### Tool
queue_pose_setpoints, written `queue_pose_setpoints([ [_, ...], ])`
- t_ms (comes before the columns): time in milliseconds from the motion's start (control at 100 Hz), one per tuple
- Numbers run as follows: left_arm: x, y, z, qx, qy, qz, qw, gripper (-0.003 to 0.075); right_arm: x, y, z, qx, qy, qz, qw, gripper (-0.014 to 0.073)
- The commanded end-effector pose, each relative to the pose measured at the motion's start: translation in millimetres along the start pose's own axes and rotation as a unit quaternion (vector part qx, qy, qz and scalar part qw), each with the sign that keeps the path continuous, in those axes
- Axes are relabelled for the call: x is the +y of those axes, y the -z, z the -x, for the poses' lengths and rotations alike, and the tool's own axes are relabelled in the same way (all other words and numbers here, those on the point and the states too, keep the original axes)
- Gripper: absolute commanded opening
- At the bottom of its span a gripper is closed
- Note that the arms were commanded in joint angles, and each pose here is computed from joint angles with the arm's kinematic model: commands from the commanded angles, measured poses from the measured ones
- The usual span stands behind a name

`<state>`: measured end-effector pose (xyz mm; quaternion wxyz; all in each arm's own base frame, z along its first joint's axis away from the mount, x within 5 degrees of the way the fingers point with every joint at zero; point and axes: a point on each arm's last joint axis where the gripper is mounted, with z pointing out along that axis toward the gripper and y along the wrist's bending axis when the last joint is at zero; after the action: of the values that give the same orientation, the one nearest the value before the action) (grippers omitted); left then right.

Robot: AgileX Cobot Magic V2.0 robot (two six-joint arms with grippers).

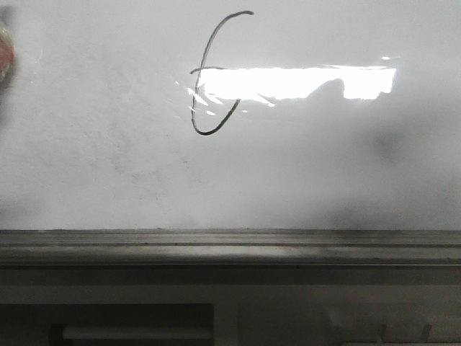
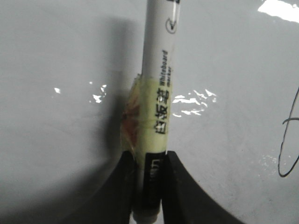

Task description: Write number 6 on whiteboard

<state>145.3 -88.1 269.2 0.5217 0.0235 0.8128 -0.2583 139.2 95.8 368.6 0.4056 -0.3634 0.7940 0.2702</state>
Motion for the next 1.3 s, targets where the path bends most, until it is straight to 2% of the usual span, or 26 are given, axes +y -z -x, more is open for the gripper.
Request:
queue_pose_setpoints([
  [0,-5,-3,9,-0.008,-0.009,-0.003,1.0,-0.002,1,6,8,-0.042,-0.001,-0.014,0.999,0.0405],
  [320,-5,-7,10,-0.006,-0.017,0.002,1.0,0.0001,0,5,7,-0.044,-0.003,-0.018,0.999,0.0405],
  [440,-5,-7,10,-0.007,-0.017,0.004,1.0,0.013,-1,5,8,-0.048,-0.003,-0.021,0.999,0.0405],
  [560,-4,-7,11,-0.009,-0.017,0.008,1.0,0.034,-1,5,8,-0.05,-0.003,-0.024,0.998,0.0405],
  [630,-4,-7,11,-0.01,-0.017,0.011,1.0,0.043,-2,5,8,-0.051,-0.002,-0.027,0.998,0.0405],
  [750,-4,-2,15,-0.026,-0.03,0.008,0.999,0.0506,-3,6,8,-0.051,0.002,-0.034,0.998,0.0405],
  [980,-11,27,26,-0.079,-0.079,-0.036,0.993,0.0508,4,19,8,-0.07,0.021,-0.049,0.996,0.0402],
  [1050,-14,40,29,-0.099,-0.096,-0.06,0.989,0.0504,8,24,6,-0.088,0.022,-0.061,0.994,0.0367],
  [1120,-19,53,31,-0.116,-0.112,-0.09,0.983,0.0487,11,30,2,-0.107,0.023,-0.074,0.991,0.0283],
  [1210,-24,68,31,-0.134,-0.127,-0.127,0.975,0.044,13,35,-8,-0.136,0.019,-0.095,0.986,0.0126],
  [1290,-28,79,30,-0.145,-0.157,-0.155,0.965,0.0335,13,36,-23,-0.162,0.013,-0.122,0.979,-0.0044],
])
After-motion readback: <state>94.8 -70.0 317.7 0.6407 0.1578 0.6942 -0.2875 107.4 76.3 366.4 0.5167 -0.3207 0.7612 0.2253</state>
